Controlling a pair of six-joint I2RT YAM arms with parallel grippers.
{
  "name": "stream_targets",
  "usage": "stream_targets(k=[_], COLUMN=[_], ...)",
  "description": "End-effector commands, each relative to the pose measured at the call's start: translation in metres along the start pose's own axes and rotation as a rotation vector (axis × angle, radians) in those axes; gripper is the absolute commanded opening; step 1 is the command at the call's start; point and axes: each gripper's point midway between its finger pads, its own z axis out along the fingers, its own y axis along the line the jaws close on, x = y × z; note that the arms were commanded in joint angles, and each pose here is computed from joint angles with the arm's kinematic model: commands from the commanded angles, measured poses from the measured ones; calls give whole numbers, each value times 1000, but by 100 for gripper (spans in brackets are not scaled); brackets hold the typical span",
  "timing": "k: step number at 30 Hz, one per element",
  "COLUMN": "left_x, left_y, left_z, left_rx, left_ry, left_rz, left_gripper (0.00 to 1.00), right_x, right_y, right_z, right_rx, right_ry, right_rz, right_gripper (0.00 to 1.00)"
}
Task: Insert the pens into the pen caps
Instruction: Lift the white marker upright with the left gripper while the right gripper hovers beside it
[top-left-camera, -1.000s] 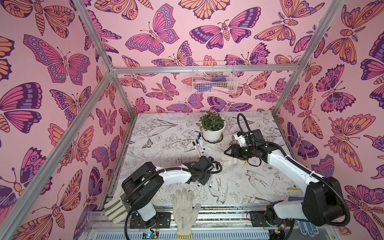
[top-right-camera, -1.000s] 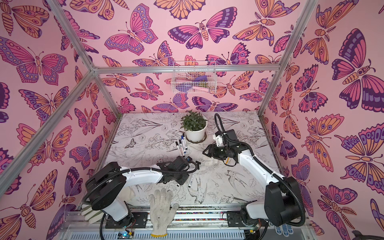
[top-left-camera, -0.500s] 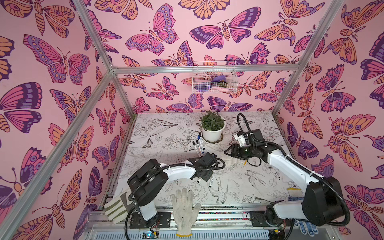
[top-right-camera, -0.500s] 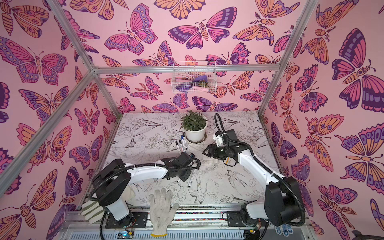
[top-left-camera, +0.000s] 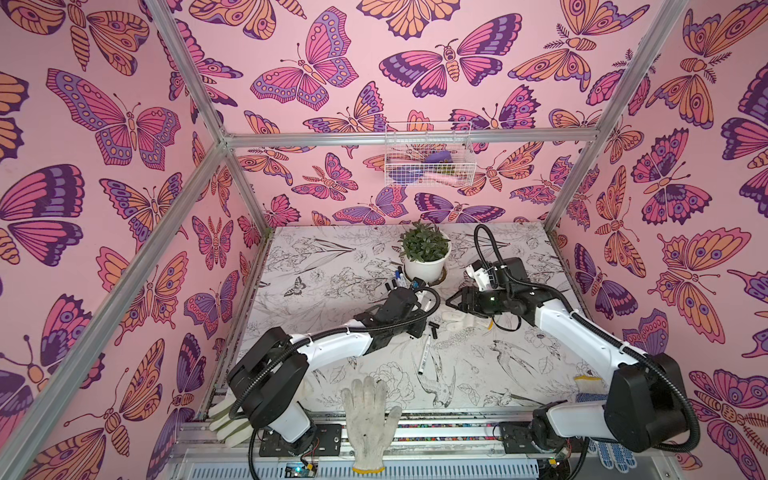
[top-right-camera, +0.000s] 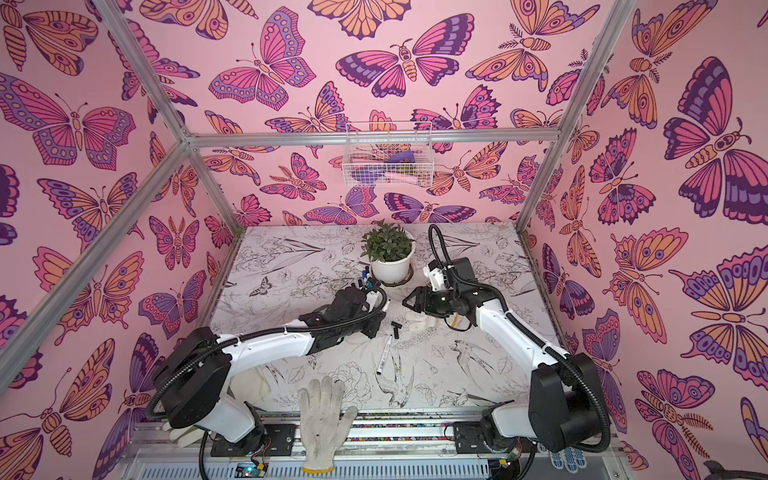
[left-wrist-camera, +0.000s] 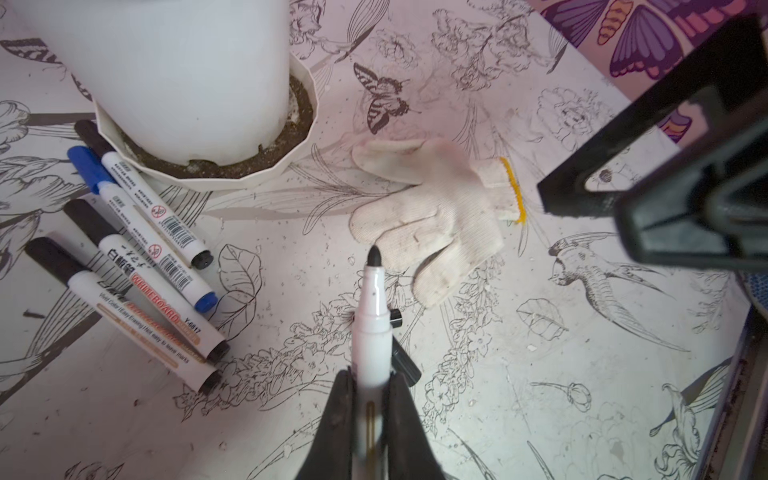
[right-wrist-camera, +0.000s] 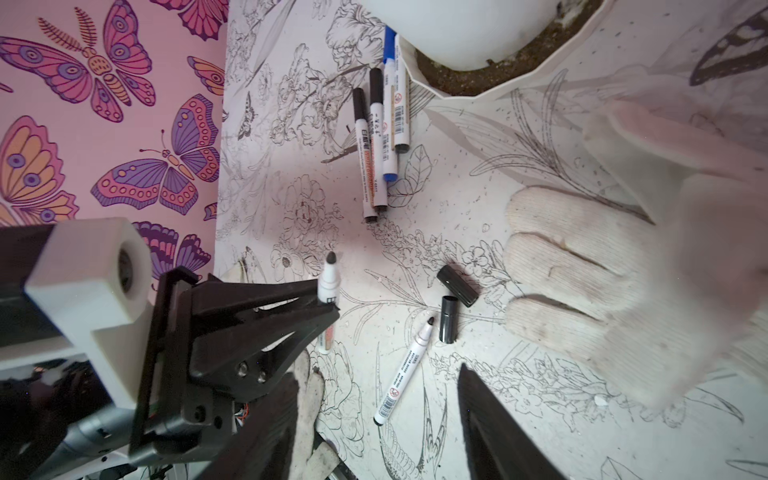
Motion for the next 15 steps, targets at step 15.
stream_targets(k=[15], left_x=[-18], left_y=[-35], left_z=[-16], left_rx=[187], left_ry=[-130], left_rz=[41], left_gripper=[0], right_x=[13], right_y=[28], right_z=[11], right_rx=[-70], right_ry=[58], right_rz=[-93], right_gripper=[61])
